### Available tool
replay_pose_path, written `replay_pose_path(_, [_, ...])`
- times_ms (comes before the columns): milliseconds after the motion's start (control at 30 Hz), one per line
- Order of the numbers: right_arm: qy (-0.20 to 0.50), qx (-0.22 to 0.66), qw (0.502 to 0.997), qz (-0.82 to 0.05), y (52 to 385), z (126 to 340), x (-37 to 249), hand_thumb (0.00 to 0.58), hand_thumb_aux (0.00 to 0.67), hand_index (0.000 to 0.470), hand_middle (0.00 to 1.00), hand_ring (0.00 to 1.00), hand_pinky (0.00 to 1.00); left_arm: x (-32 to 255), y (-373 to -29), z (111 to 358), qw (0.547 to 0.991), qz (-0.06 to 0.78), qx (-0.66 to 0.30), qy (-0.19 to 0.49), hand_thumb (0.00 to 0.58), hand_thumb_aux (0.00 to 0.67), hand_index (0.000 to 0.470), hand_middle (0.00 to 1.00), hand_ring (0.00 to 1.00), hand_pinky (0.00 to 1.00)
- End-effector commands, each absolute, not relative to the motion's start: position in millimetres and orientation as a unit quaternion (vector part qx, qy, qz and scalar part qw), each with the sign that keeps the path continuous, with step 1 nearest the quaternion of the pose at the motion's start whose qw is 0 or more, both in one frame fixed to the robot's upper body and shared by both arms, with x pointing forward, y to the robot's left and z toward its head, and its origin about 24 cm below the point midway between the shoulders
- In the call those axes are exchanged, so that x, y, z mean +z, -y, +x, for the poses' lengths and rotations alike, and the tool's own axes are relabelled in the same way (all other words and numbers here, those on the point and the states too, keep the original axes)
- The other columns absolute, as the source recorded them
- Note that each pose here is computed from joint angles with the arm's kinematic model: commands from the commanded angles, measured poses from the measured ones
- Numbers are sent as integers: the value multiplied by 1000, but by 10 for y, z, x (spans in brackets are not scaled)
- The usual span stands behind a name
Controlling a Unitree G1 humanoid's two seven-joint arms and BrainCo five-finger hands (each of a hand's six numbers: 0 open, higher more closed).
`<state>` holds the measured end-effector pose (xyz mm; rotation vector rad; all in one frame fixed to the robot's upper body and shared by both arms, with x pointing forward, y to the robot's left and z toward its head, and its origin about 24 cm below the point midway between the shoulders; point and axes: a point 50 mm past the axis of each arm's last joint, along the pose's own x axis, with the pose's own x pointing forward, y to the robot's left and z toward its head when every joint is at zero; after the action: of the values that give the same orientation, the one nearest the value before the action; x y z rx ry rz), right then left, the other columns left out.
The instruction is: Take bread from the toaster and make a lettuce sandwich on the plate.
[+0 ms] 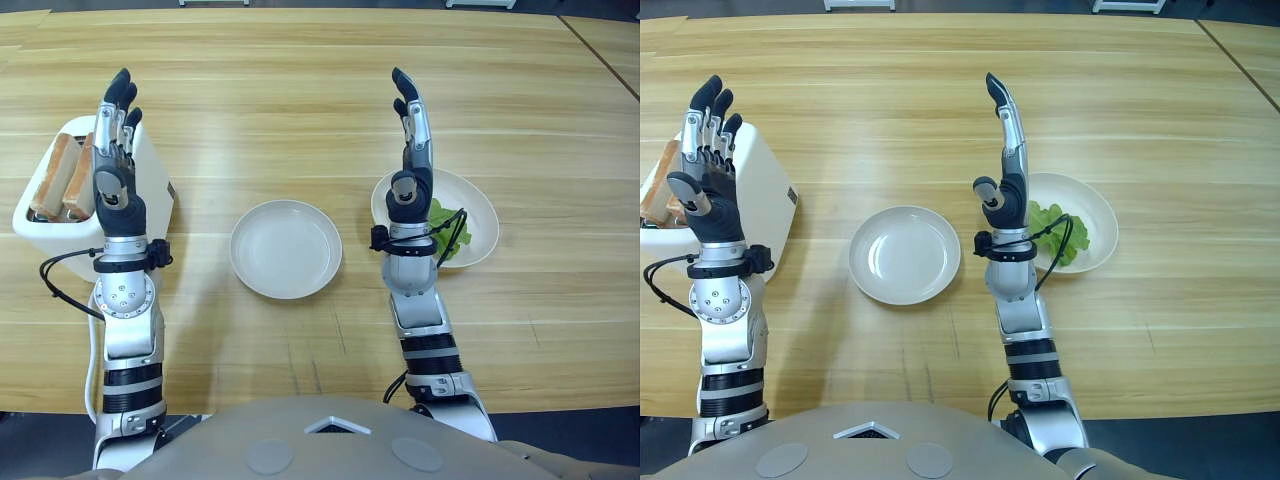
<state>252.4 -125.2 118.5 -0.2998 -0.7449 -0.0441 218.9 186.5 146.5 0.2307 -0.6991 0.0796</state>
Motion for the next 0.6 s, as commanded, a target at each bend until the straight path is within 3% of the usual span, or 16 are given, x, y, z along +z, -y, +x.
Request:
replay_pose_path(33, [358,-20,922,-147,1250,2526,1172,0,0,0,0,0,0,1968,-2056,1981,872,236,70,422,0,0,0,0,0,0])
replay_pose_path(100, [358,-20,922,-147,1243,2527,1170,0,0,0,0,0,0,2206,-2317,1895,830,340,113,428,0,0,0,0,0,0])
replay_pose_path(167, [357,-18,922,-146,1230,2530,1164,0,0,0,0,0,0,2304,-2623,1860,786,466,141,382,0,0,0,0,0,0])
replay_pose_path(300, [355,-16,923,-147,1224,2531,1152,0,0,0,0,0,0,2046,-3037,1897,685,684,97,230,0,0,0,0,0,0])
replay_pose_path(433, [354,-13,923,-148,1234,2540,1142,0,0,0,0,0,0,1683,-3407,1856,656,745,54,107,0,0,0,0,0,0])
replay_pose_path(600, [353,-12,923,-150,1251,2552,1144,0,0,0,0,0,0,1559,-3638,1822,627,775,44,61,0,0,0,0,0,0])
